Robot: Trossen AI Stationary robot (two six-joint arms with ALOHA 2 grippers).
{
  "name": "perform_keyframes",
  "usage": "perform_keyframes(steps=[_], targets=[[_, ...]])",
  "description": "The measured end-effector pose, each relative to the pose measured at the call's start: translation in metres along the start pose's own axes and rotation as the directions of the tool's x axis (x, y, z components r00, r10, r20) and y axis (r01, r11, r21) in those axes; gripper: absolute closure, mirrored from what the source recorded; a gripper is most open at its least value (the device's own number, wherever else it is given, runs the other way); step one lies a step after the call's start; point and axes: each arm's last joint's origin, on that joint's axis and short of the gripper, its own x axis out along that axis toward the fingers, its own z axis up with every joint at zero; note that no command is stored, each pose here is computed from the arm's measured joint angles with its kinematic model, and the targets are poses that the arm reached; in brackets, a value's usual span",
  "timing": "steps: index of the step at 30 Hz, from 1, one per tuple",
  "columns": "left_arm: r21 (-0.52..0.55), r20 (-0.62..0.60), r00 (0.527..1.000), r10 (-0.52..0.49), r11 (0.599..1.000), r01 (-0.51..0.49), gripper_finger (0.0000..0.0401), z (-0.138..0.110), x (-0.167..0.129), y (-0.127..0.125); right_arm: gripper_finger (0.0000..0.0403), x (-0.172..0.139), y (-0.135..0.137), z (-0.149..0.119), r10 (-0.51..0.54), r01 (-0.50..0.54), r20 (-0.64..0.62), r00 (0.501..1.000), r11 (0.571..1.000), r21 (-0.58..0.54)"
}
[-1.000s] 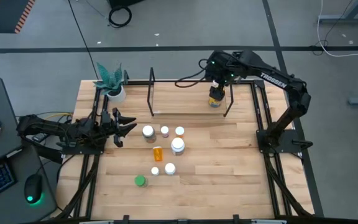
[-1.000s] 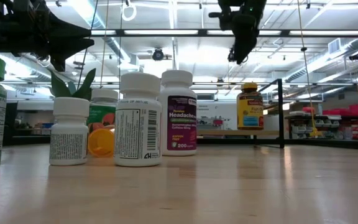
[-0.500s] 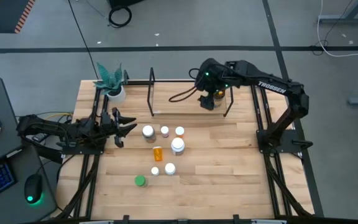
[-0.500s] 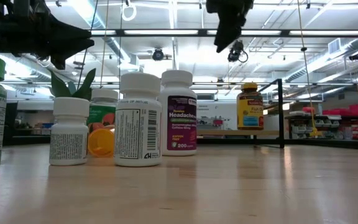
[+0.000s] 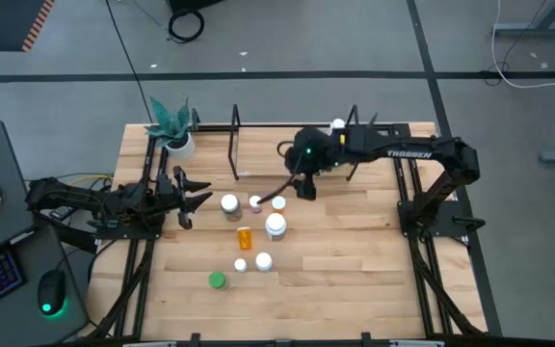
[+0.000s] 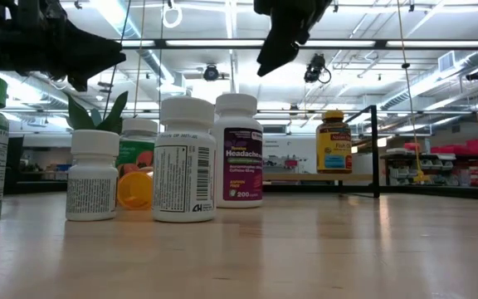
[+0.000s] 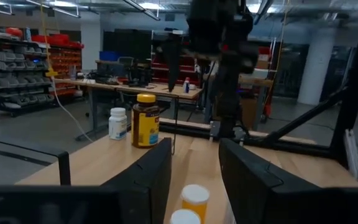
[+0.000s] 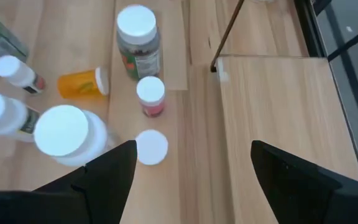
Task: Pick and place medicine bottles onto shelf by color
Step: Put the white-green pill bottle on the shelf
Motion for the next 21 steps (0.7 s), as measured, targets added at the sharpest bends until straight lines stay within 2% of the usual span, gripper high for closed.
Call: perform_keyframes(steps=[2,5,8,14,21], targets=[[-0.009,0.003,1.0,0.0,1.0,0.001,0.0263,0.0,0.0,0.0,0.008,0.006,0.008,-0.002,0.008,-0.007,0.009,1.0,1.0,-0.017],[-0.101,0.021,1.0,-0.001,0.995,0.003,0.0261,0.002,0.0,0.0,0.008,0.01,0.021,-0.005,-0.005,0.007,0.016,1.0,0.996,-0.088],[-0.165,0.023,1.0,-0.001,0.986,0.005,0.0257,0.002,0.0,0.0,0.0082,0.004,0.029,-0.012,-0.025,0.035,0.078,0.997,0.991,-0.127],[-0.148,0.027,0.999,0.026,0.989,-0.022,0.0263,0.007,0.001,0.0,0.0093,-0.006,0.038,-0.048,-0.022,0.053,0.243,0.97,0.991,-0.123],[-0.07,-0.154,0.986,0.056,0.995,-0.068,0.0285,0.043,0.012,-0.004,0.0102,-0.001,0.056,-0.089,-0.011,0.065,0.432,0.902,0.992,-0.112]])
